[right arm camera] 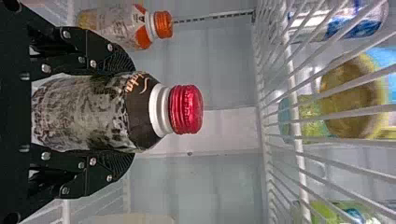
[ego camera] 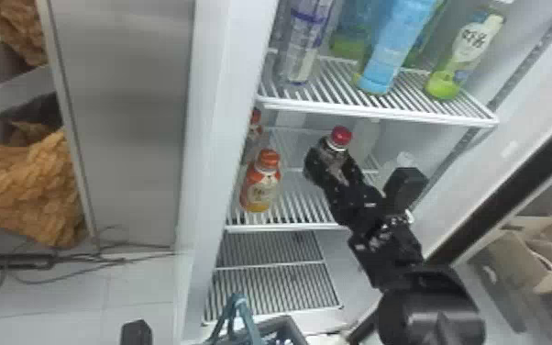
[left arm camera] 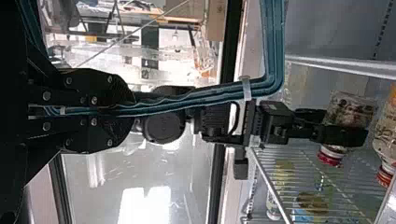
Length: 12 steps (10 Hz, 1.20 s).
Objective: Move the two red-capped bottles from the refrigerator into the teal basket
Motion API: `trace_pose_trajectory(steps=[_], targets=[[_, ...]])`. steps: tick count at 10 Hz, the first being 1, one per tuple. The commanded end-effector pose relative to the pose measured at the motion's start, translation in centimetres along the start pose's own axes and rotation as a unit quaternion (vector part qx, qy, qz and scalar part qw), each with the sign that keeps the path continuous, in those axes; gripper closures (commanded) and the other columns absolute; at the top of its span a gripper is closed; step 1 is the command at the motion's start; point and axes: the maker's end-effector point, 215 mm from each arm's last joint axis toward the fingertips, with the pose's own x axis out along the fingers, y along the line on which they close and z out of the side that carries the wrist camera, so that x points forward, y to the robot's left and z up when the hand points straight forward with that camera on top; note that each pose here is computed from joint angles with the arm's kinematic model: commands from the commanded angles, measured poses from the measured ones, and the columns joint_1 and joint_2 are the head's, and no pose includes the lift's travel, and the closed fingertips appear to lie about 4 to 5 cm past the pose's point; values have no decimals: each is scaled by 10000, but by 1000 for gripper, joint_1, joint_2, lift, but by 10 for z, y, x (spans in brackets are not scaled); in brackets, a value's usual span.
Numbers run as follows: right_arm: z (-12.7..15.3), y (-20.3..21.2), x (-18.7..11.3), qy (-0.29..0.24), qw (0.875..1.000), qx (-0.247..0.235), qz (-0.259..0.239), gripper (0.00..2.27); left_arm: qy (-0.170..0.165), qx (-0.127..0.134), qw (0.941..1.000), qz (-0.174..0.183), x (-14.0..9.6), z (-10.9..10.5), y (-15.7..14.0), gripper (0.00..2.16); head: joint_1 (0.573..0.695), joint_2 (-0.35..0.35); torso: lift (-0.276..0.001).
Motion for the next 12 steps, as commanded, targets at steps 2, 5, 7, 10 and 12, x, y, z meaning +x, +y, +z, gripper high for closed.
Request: trace_pose_trajectory(steps=[2, 5, 7, 10, 12], targets=[[9, 20, -30, 45, 9998, -44, 181, 694, -5, 17, 10000, 15, 0, 0, 1, 1087, 695, -350, -228], [6, 11, -70, 249, 9996, -72, 83, 693, -38, 51, 10000, 23, 0, 2, 1, 1087, 695, -350, -228], [4, 12, -97, 461, 9988, -98, 106, 693, -61, 56, 10000, 30, -1, 4, 2, 1087, 695, -350, -228], [-7, 20, -118, 772, 9967, -14, 252, 693, -150, 65, 9999, 53, -3, 8, 6, 1087, 695, -350, -228], [-9, 37, -128, 969, 9940, 99, 488, 693, -190, 83, 9998, 60, -5, 11, 6, 1087, 695, -350, -228]])
